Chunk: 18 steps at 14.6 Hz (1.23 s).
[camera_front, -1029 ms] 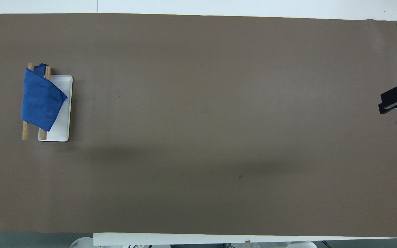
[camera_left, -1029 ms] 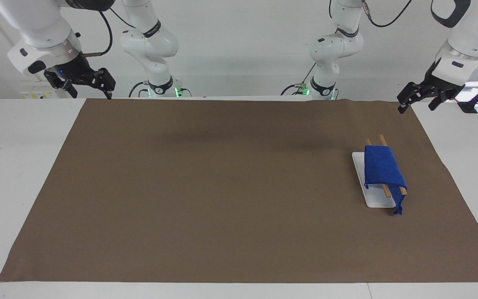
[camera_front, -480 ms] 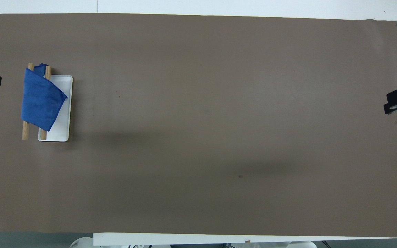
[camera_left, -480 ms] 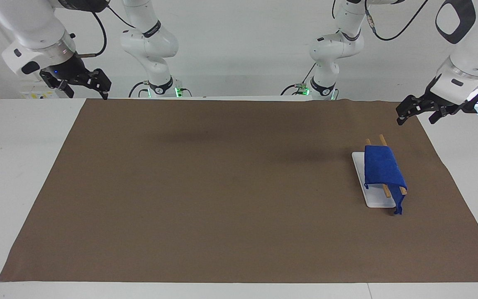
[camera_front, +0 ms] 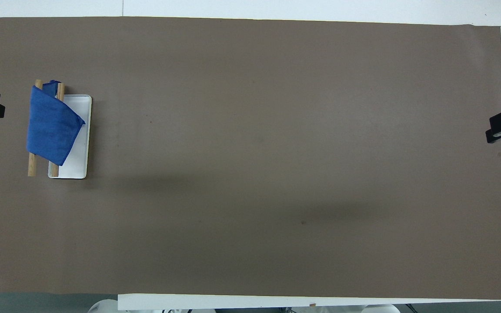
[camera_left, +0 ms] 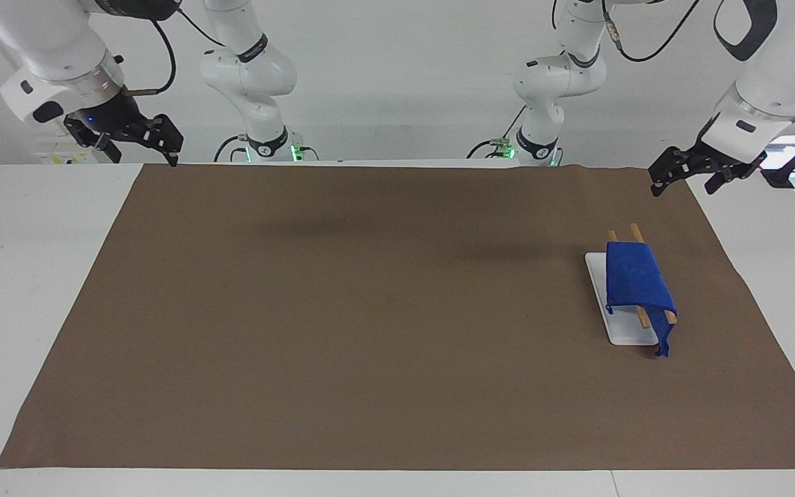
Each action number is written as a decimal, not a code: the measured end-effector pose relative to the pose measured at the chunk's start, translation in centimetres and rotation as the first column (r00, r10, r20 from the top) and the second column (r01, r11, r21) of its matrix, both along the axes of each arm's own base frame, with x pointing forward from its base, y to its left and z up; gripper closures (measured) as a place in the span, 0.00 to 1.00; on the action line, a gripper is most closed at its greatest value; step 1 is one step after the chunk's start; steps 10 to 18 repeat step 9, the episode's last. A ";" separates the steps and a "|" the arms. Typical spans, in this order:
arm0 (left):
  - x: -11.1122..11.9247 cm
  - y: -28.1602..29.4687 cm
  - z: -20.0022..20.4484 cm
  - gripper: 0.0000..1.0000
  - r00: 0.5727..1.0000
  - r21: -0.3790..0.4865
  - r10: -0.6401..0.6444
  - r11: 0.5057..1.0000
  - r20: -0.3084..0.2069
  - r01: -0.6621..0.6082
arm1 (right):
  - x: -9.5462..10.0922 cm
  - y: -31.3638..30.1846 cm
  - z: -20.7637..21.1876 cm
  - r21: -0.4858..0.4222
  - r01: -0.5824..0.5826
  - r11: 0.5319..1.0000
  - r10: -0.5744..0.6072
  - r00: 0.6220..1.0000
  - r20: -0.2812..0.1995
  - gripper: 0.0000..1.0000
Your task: Right arm passes towel to left arm to hang
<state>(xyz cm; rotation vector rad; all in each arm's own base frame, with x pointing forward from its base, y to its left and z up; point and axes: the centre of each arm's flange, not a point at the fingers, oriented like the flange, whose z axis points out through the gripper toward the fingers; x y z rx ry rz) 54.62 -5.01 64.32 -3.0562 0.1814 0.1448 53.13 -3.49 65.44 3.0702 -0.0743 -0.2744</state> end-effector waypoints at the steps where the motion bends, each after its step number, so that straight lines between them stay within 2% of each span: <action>1: -0.9 0.0 0.3 0.00 1.000 0.001 -0.017 1.000 0.005 0.017 | 0.0 0.0 0.0 0.000 0.000 1.000 0.000 1.000 0.000 0.00; 5: -2.9 2.8 1.2 0.00 0.998 -0.037 -0.048 0.998 0.044 0.050 | 0.0 0.1 0.0 0.001 -0.001 1.000 0.001 1.000 0.000 0.00; 8: -2.9 4.3 1.1 0.00 0.997 -0.087 -0.055 0.994 0.053 0.060 | 0.0 0.5 0.0 0.003 -0.009 1.000 0.009 1.000 0.000 0.00; 18: -2.8 4.9 1.1 0.00 0.997 -0.090 -0.049 0.994 0.055 0.054 | 0.0 0.6 0.0 0.003 -0.011 1.000 0.011 1.000 0.000 0.00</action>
